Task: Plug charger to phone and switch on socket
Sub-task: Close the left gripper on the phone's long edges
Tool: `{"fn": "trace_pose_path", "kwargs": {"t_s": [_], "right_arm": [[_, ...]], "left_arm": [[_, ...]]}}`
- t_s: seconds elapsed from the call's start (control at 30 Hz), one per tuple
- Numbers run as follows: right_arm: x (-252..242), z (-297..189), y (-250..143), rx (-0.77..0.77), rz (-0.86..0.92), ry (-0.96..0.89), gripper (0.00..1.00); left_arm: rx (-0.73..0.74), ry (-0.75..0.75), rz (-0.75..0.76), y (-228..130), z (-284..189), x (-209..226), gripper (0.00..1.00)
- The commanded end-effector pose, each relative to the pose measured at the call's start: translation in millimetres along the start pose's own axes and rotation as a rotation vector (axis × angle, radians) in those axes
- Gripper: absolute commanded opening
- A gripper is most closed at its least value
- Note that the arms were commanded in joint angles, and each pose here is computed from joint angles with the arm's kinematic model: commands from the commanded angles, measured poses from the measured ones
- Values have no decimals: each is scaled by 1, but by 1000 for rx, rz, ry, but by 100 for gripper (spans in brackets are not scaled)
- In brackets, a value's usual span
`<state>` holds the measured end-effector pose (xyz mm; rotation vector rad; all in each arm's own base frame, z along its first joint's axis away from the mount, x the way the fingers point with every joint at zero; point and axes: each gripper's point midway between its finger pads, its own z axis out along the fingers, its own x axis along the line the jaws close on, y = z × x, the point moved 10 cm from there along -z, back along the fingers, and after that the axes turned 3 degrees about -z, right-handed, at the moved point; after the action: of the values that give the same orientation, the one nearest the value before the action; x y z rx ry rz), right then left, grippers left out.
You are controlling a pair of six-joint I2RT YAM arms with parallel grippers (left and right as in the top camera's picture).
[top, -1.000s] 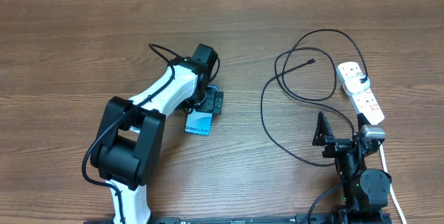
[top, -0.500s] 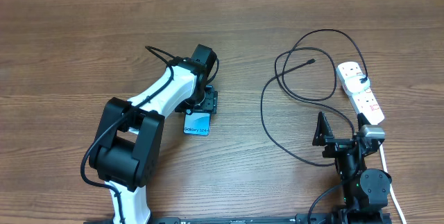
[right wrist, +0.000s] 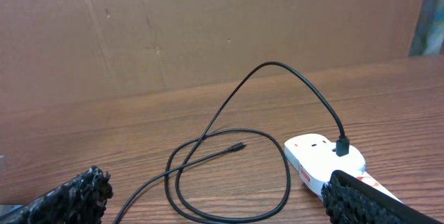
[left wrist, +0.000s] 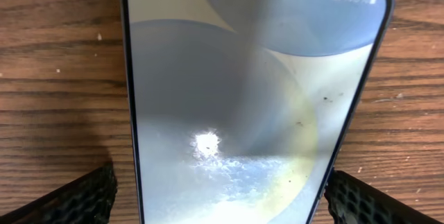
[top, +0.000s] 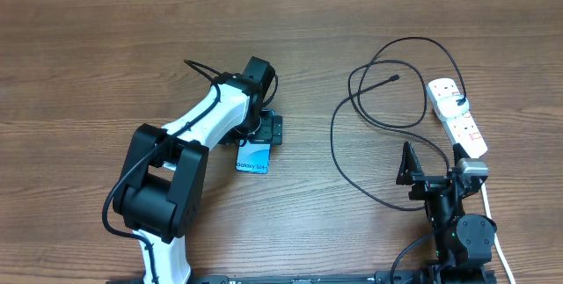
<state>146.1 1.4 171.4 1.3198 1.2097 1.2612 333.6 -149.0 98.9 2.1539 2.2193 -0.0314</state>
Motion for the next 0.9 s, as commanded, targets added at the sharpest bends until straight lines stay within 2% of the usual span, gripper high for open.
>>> {"fn": "trace_pose_path", "kwargs": {"t_s": [0.0,0.1,0.27,0.33,0.37,0.4,0.53,0.87], "right_arm": [[-1,-1,2,-18,-3,-8,100],[-1,-1,2,-18,-3,-8,100],[-1,-1,2,-18,-3,-8,100],[-1,-1,2,-18,-3,-8,100],[-1,-1,2,-18,-3,-8,100],[-1,-1,2,-18,-3,-8,100],[-1,-1,2,-18,-3,-8,100],[-1,-1,2,-18,-3,-8,100]], "left_arm": [[112,-19,-3,-16,25,0,88],[113,-19,-3,-16,25,0,69],[121,-19,-4,-17,25,0,64],[122,-18,-4,-17,25,0,68],[124,-17,-4,-17,25,0,74],[126,-16,-4,-18,25,1,84],[137,-28,29,-19,25,0,100],[169,-27,104,-23,24,2,100]]}}
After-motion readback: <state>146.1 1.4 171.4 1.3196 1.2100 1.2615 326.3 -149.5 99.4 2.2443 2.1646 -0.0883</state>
